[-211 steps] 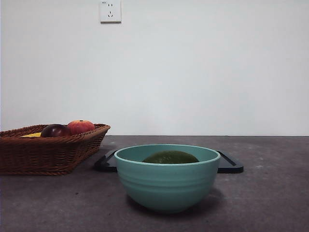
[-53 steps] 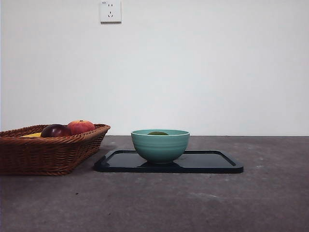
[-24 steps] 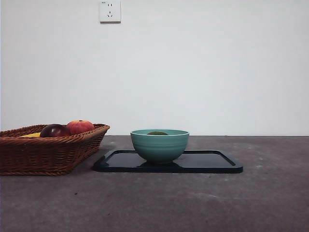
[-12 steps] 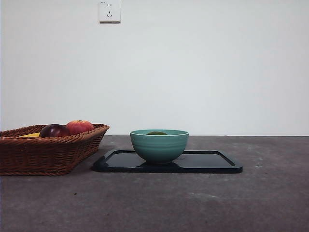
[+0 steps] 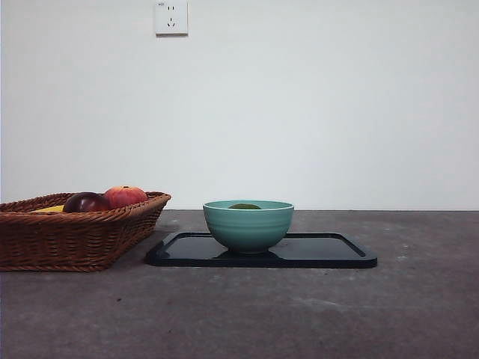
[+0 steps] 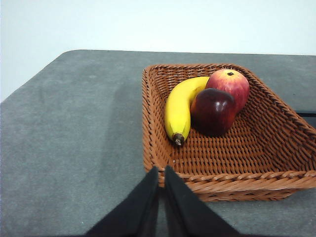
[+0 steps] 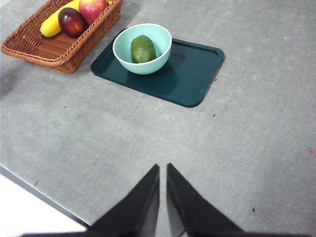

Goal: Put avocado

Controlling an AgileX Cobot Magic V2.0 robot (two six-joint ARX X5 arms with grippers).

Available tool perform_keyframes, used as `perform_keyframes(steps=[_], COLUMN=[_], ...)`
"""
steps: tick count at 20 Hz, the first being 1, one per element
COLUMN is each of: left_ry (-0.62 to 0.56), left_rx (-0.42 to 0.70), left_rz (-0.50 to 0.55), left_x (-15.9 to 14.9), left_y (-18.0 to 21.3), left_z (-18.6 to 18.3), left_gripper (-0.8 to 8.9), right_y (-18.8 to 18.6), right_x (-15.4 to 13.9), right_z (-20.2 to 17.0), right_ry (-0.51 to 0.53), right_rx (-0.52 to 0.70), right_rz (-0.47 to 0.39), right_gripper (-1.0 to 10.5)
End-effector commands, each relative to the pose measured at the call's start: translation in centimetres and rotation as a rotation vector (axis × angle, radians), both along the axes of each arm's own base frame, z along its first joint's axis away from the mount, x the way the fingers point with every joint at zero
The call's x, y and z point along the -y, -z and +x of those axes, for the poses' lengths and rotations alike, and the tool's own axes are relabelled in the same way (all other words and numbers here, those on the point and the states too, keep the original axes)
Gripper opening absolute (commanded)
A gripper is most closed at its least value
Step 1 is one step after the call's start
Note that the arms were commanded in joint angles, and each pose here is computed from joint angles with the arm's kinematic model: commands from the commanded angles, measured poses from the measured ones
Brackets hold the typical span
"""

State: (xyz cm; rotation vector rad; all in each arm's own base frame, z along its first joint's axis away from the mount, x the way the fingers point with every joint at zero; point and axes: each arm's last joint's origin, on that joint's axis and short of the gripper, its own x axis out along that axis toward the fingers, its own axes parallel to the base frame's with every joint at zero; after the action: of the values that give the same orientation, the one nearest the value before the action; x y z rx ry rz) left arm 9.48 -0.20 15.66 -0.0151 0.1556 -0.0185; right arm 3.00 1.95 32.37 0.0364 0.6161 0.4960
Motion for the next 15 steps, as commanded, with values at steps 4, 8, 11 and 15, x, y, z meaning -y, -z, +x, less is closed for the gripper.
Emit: perform_keyframes(steps=[4,8,11,15], left_ry=[-0.005,-0.005,-0.005,-0.005], left_rx=[-0.025,-0.025,-0.026,-0.025], left_rz=[0.001,0.001,0.001,0.001], left_x=[0.0,0.0,0.0,0.0], left_y=[0.8,0.8,0.8,0.8], left_z=[0.1,0.1,0.1,0.1], left_gripper=[0.19,0.19,0.19,0.19], right_y=[-0.3,-0.4,0.9,5.6], right_x=[0.1,0.7,0.7,1.0], right_z=[-0.1,0.1,1.7,4.0], right_ry=[0.013,0.159,0.261,0.390], right_rx=[0.016,0.109,0.324,0.518], right_rz=[0.013,-0.029,-0.023,0.011], right_gripper=[0.2,0.2,0.2,0.2])
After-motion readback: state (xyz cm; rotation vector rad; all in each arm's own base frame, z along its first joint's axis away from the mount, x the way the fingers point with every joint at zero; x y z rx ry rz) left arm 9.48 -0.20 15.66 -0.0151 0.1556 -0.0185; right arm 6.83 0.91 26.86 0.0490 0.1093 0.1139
